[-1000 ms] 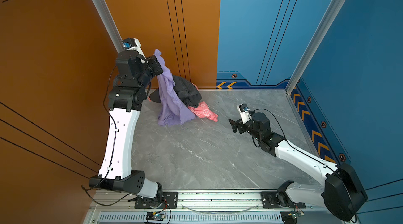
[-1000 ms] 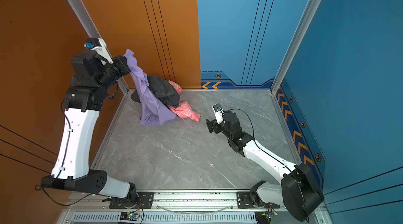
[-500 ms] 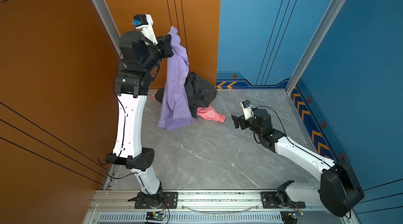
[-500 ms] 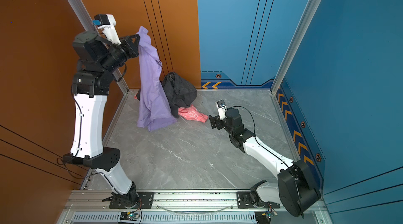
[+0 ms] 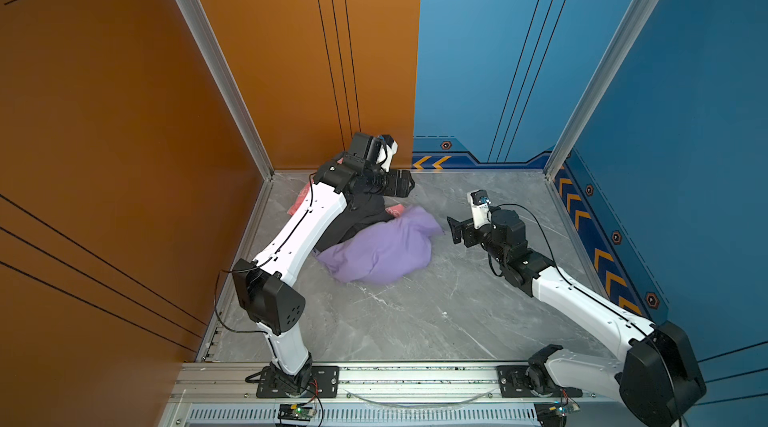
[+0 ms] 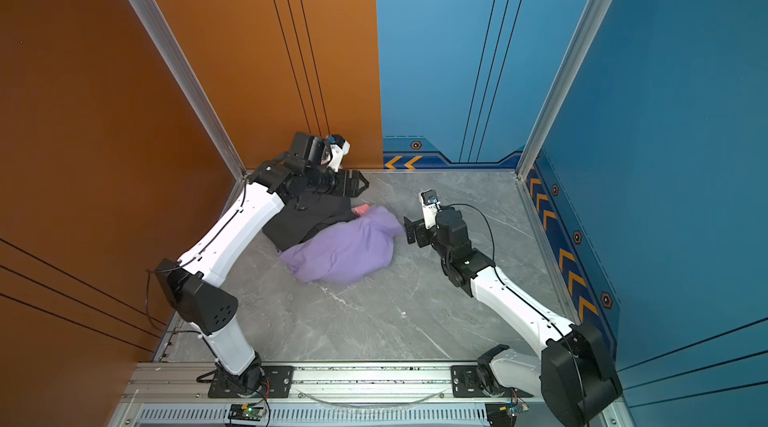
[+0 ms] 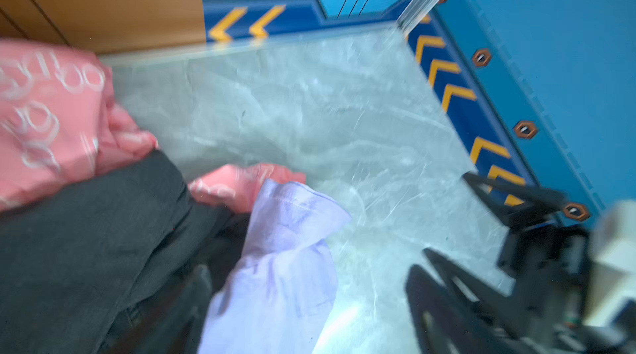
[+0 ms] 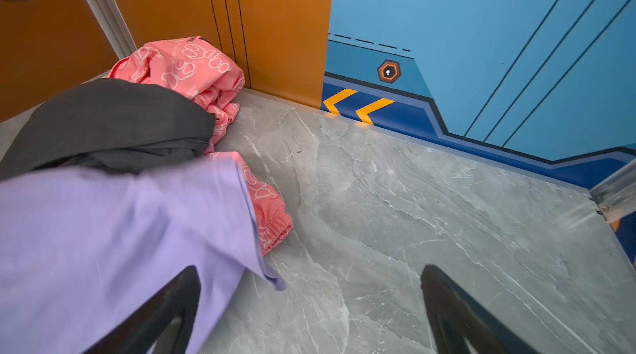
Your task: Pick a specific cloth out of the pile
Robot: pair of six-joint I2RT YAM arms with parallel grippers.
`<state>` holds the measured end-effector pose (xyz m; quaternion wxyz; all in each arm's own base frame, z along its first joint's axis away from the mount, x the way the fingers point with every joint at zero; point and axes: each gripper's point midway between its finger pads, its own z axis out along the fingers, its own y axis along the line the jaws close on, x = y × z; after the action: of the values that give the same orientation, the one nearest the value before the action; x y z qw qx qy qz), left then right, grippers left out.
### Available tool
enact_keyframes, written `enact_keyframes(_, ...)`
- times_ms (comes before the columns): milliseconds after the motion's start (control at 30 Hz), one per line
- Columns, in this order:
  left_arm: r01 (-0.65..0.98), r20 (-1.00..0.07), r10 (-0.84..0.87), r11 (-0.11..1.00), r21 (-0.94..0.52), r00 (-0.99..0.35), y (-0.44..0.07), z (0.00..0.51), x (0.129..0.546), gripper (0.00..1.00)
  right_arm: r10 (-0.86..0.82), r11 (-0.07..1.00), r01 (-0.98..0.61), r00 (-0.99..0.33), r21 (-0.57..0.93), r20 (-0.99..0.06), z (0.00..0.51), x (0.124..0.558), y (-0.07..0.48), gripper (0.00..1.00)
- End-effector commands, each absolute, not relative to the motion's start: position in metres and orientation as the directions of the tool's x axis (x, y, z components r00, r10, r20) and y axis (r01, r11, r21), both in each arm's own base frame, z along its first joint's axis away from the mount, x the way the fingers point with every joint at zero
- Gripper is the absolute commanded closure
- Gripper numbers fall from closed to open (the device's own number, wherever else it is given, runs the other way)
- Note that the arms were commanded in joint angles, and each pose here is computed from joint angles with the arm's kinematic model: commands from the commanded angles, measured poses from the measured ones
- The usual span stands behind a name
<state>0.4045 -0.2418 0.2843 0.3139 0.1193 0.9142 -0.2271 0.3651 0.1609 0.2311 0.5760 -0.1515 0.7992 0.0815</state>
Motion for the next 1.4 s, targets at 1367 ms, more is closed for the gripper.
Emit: enact_keyframes(1367,-0.448,-0.1,-0.612,0.671,-0.591,-0.785,-0.105,0.075,0.275,0.38,-0.275,0.803,-0.595,-0.348,-0.016,-0.896,0.2,0.344,0.244,0.0)
